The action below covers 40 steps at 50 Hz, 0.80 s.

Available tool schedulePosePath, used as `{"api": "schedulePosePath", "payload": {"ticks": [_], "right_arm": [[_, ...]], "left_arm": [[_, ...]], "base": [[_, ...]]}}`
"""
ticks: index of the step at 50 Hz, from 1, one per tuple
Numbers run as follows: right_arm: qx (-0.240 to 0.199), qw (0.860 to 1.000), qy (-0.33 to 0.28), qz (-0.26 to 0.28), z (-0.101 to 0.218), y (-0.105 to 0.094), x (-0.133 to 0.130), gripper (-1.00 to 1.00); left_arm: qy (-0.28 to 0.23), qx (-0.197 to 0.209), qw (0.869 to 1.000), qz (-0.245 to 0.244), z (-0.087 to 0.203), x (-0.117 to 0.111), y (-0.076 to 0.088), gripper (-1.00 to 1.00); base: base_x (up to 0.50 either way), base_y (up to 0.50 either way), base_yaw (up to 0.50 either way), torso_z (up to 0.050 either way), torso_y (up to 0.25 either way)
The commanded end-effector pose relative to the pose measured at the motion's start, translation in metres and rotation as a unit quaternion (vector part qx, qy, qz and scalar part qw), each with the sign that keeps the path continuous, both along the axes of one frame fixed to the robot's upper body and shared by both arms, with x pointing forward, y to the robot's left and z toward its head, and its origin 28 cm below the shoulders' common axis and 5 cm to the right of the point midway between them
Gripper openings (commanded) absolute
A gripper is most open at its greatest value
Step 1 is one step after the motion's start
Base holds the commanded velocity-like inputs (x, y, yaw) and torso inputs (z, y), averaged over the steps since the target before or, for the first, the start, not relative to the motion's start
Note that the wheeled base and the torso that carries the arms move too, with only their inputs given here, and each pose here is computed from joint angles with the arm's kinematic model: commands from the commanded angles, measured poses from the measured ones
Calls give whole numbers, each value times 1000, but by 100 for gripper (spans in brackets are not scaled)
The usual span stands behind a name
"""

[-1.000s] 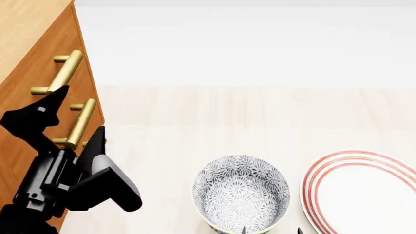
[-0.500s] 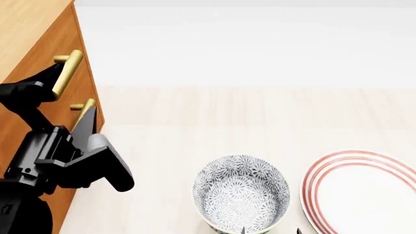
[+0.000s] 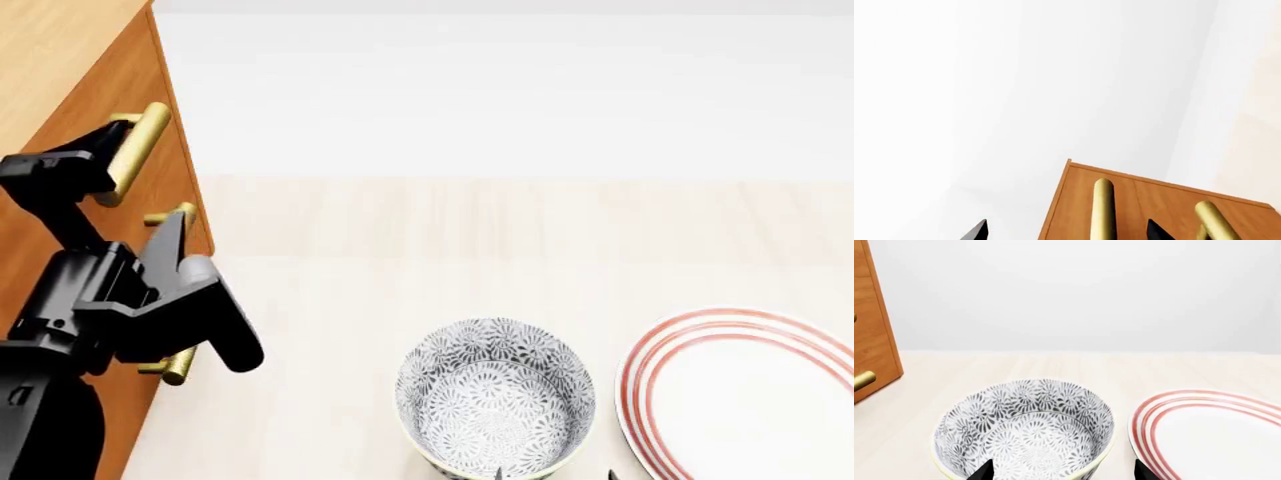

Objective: Open the top drawer of the cabinet.

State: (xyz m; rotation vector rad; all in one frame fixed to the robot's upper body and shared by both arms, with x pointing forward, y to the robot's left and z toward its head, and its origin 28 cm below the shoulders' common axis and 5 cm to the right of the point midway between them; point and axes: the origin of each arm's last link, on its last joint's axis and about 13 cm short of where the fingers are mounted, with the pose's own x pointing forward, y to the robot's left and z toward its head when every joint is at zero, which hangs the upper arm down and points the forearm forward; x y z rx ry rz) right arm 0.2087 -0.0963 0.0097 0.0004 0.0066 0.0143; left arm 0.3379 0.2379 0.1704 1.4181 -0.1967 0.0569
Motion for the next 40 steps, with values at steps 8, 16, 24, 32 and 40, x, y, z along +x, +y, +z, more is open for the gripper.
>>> {"api": "schedulePosePath", "payload": {"ticks": [8, 16, 24, 32, 40], "right_arm": [[3, 1000, -1, 3, 1, 1, 1, 100], [3, 1000, 0, 3, 1, 1, 1, 100], [3, 1000, 0, 3, 1, 1, 1, 100], [3, 1000, -1, 2, 1, 1, 1, 100], [3, 1000, 1, 3, 1, 1, 2, 100]], "left_arm": [[13, -10, 1000, 26, 4, 16, 6, 100], [23, -14, 999, 31, 2, 20, 8, 100], [28, -12, 999, 27, -1, 23, 8, 100], [38, -4, 999, 35, -8, 28, 10, 100], [39, -6, 998, 39, -9, 32, 10, 100]], "base": [[0, 0, 0, 0, 0], [0, 0, 0, 0, 0], [0, 0, 0, 0, 0], [0, 0, 0, 0, 0], [0, 0, 0, 0, 0]]}}
